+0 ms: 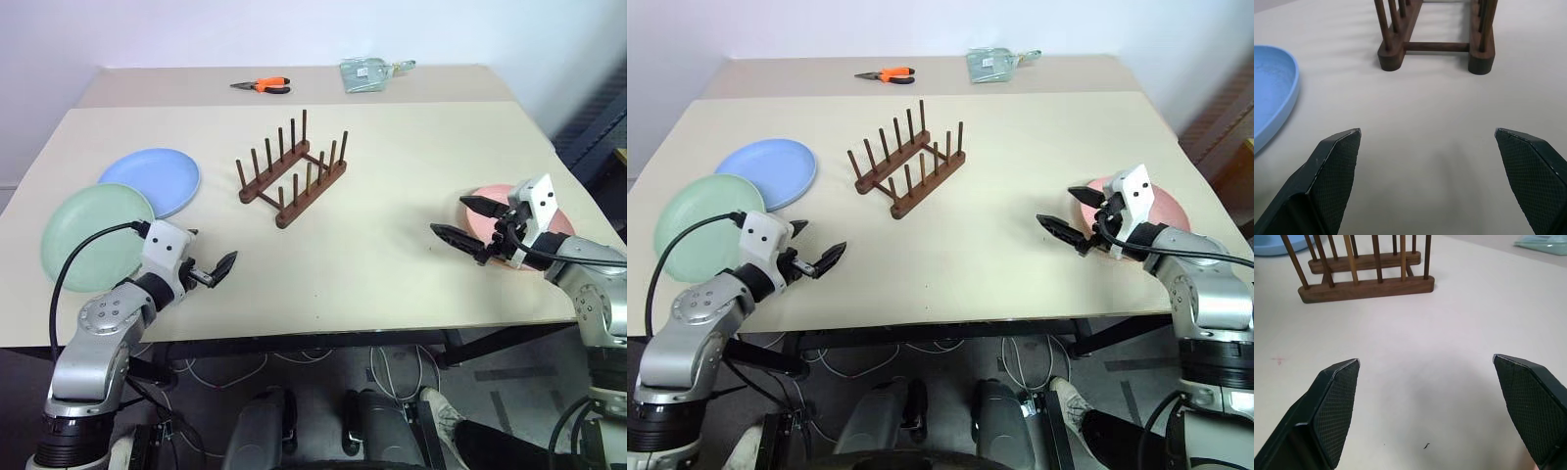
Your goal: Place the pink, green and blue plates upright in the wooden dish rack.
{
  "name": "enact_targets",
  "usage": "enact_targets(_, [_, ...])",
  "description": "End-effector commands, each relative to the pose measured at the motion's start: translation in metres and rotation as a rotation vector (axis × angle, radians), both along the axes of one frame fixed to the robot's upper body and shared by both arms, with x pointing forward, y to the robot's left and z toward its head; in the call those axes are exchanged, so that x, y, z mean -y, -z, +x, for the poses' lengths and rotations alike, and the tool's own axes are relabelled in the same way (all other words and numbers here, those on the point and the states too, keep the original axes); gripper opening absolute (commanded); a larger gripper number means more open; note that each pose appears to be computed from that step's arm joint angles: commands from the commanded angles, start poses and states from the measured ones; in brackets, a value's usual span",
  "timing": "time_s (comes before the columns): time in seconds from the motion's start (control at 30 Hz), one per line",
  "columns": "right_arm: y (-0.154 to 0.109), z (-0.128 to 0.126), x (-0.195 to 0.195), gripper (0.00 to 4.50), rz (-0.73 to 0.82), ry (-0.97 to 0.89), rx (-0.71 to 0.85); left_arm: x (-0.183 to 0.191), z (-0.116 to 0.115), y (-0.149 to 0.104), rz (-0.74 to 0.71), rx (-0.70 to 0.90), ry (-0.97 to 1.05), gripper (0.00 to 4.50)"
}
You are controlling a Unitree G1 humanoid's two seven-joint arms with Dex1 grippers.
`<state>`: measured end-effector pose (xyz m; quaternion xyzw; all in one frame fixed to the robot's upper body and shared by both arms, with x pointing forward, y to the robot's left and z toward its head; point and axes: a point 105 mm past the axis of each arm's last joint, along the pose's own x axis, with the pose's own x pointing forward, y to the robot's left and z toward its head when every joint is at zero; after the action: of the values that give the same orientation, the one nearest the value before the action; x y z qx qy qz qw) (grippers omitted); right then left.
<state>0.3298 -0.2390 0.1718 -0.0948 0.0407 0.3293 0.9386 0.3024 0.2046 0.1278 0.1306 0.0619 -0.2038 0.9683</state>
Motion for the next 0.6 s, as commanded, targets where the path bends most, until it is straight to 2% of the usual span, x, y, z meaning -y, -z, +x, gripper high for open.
enact_targets(0.03, [-0.013, -0.003, -0.005, 4.46, -0.024, -0.019, 0.052, 0.003, 0.002, -0.008, 0.01, 0.046, 0.011, 4.5])
enact_targets(0.33, [-0.011, -0.001, -0.028, 4.46, -0.03, -0.087, 0.059, 0.005, 0.003, -0.005, 0.013, 0.052, 0.01, 4.5])
enact_targets(0.6, [0.005, -0.015, -0.062, 4.46, 0.014, -0.193, -0.013, 0.018, 0.003, 0.002, -0.02, 0.022, 0.043, 4.5])
